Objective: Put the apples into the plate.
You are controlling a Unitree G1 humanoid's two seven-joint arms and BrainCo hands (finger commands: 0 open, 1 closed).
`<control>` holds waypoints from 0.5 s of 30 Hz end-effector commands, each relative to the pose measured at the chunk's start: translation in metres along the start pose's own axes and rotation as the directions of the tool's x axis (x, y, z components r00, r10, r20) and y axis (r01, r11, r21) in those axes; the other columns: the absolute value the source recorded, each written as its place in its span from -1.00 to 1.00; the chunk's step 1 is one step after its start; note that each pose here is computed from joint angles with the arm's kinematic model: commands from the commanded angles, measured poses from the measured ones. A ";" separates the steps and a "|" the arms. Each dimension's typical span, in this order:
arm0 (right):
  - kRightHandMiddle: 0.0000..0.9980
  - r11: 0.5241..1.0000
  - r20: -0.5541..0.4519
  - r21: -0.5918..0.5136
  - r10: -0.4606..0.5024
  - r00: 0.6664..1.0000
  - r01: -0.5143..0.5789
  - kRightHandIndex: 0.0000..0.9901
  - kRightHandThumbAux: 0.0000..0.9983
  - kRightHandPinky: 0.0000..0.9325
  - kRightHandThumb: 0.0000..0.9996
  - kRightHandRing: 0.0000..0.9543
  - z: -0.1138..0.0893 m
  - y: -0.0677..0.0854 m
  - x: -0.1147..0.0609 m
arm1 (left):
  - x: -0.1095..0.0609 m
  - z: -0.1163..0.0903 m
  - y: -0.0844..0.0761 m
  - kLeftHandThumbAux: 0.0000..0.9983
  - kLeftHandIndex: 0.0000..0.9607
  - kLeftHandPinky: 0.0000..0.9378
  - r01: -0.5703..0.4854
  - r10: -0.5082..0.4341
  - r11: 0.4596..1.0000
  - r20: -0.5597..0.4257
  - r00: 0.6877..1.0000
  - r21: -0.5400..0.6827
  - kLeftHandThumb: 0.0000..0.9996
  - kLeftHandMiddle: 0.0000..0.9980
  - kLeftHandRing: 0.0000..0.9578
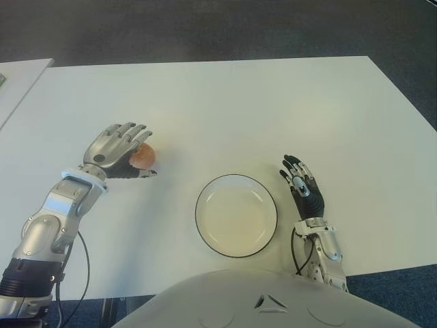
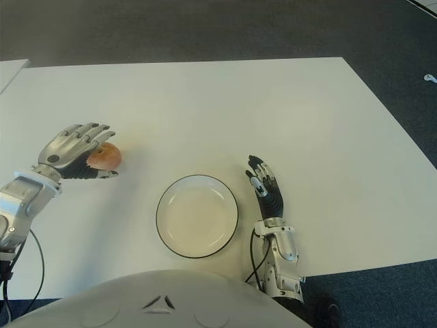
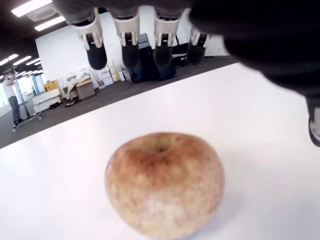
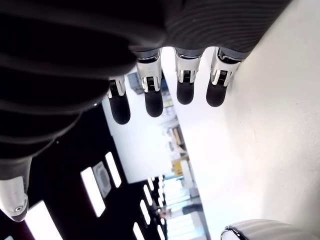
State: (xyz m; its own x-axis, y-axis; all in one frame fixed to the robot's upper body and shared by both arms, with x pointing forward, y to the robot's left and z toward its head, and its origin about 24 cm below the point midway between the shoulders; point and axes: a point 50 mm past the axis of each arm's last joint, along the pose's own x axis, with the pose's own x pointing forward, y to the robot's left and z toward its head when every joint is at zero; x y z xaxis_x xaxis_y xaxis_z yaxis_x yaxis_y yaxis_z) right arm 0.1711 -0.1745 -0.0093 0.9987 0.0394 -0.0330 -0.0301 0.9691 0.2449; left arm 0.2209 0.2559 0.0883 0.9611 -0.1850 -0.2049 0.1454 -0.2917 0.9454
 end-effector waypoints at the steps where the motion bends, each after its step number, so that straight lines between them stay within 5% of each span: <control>1: -0.73 1.000 -0.040 -0.004 -0.017 0.999 0.017 -0.68 0.04 -1.00 -0.45 -0.93 -0.007 -0.002 -0.004 | 0.000 -0.002 -0.007 -0.33 -0.96 -0.93 0.031 -0.031 1.000 0.005 1.000 -0.002 -0.50 -1.00 -1.00; 15: -0.72 1.000 -0.038 -0.025 -0.016 0.999 0.015 -0.66 0.04 -0.99 -0.51 -0.91 -0.006 -0.004 -0.004 | 0.002 -0.012 -0.024 -0.33 -0.99 -0.96 0.072 -0.073 0.997 -0.034 0.997 -0.033 -0.47 -1.00 -1.00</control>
State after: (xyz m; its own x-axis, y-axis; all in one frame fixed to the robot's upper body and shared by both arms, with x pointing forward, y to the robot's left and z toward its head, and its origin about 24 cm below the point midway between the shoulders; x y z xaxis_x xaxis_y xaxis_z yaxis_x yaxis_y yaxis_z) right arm 0.1707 -0.1759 -0.0097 0.9986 0.0401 -0.0348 -0.0312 0.9738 0.2254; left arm 0.2198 0.2715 0.0702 0.9537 -0.1401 -0.2661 0.2202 -0.2771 0.9353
